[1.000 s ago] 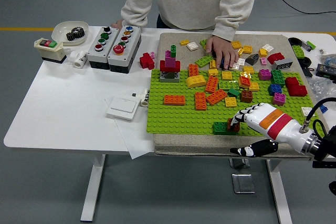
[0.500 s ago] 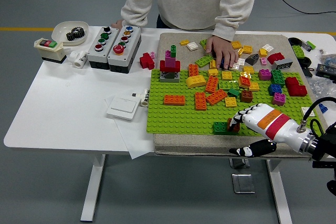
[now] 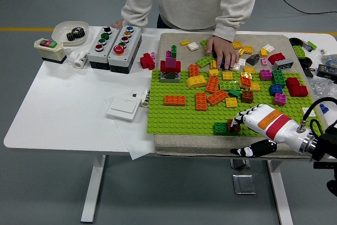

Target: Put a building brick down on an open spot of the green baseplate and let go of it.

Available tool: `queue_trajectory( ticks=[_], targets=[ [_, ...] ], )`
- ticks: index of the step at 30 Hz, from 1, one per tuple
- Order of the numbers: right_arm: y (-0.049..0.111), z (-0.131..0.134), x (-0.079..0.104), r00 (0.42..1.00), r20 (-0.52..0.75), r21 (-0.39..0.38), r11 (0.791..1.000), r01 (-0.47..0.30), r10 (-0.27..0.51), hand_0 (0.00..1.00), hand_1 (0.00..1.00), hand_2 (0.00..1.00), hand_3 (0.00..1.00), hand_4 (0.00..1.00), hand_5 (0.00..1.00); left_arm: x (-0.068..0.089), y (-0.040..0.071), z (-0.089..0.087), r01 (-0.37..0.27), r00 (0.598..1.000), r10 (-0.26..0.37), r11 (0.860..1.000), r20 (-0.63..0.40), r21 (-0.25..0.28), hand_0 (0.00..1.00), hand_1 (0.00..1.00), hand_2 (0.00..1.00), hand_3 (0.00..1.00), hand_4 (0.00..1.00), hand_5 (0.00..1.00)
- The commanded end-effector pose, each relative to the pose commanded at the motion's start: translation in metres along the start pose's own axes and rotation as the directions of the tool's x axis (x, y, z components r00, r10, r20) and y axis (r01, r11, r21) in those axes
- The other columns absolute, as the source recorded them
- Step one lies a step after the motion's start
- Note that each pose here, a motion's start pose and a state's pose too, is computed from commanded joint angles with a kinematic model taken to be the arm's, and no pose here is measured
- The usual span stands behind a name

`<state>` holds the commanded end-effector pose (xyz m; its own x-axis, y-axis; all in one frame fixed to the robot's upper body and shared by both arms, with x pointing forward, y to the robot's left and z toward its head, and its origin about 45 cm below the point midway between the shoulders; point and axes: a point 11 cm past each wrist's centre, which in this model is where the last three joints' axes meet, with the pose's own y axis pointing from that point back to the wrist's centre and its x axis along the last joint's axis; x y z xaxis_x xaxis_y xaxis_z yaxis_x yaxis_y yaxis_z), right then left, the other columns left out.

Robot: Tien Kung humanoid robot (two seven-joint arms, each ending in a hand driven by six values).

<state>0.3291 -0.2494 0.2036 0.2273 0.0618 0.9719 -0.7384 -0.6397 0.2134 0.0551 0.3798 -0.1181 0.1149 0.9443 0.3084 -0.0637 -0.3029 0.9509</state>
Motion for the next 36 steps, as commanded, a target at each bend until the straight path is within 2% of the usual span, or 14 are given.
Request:
queue_trajectory(
  ticks=[36],
  targets=[
    [-0.002, 0.003, -0.012, 0.998, -0.009, -0.02, 0.998, 0.06, -0.061, 0.505, 0.584, 0.669, 0.578, 0.868, 0.651, 0.001, 0.0, 0.0, -0.001, 1.0, 0.001, 1.0, 0.001, 0.0, 0.75, 0.763, 0.791, 0.677, 0.784, 0.746]
  ],
)
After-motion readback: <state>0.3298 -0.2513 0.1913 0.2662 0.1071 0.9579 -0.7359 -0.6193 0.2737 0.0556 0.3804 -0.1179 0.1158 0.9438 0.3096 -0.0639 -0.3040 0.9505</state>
